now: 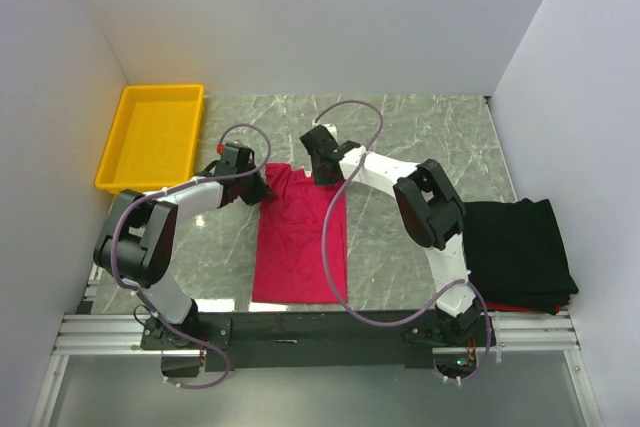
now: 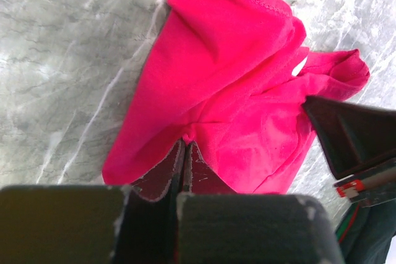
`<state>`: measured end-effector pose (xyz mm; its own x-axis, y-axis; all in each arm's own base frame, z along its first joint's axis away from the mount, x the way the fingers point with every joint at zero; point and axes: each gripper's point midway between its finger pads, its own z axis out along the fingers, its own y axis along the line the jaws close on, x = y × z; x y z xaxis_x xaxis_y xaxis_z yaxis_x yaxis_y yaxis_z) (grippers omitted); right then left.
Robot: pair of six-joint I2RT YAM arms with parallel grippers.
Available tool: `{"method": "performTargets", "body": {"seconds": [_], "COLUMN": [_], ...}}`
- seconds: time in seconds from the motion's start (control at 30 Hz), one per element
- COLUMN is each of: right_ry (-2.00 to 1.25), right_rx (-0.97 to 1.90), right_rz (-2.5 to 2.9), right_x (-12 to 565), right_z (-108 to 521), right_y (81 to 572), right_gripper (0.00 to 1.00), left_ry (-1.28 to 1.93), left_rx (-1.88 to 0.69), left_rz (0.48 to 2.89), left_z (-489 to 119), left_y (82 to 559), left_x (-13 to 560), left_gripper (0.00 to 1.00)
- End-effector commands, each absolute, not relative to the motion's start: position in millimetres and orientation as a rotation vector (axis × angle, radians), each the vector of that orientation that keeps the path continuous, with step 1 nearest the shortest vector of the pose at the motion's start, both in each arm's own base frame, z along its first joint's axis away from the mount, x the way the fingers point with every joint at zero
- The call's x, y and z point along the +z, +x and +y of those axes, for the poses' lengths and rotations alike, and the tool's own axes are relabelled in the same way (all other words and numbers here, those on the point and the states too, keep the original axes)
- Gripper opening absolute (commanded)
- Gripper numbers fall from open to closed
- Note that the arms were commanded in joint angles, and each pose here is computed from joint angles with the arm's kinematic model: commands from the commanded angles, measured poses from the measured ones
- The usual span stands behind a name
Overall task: Fold and stack the t-shirts
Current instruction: Fold the tshirt
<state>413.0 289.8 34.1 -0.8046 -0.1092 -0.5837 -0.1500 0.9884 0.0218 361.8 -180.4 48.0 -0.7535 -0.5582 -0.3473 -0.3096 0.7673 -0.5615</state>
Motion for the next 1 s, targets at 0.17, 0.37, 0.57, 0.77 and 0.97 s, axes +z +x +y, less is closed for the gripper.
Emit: {"method": "performTargets", "body": {"seconds": [0.17, 0.37, 0.57, 0.77, 0.97], "right_ry": [-0.046, -0.012, 0.009, 0.038, 0.076], "right_rx": [0.164, 0.181, 0.178, 0.17, 0.277], "right_rz": [2.415, 2.405, 2.416, 2.45, 2.467], "right_x": [86, 92, 90, 75, 68], "right_z": [263, 251, 241, 229, 224], "right_y": [407, 397, 389, 383, 381], "right_gripper": [0.0, 0.0, 0.0, 0.0, 0.0], "left_ry": [-0.565, -0.533, -0.455, -0.36, -0.331], "left_rx": [-0.739, -0.768, -0.824, -0.823, -0.809], "left_rz": [2.407, 2.407, 2.42, 2.464, 2.523], "left_z": [-193, -197, -208, -223, -228], "left_y": [356, 344, 333, 315, 293], "left_x": [75, 77, 80, 72, 48], "left_gripper": [0.01, 0.01, 0.01, 0.01, 0.01]}}
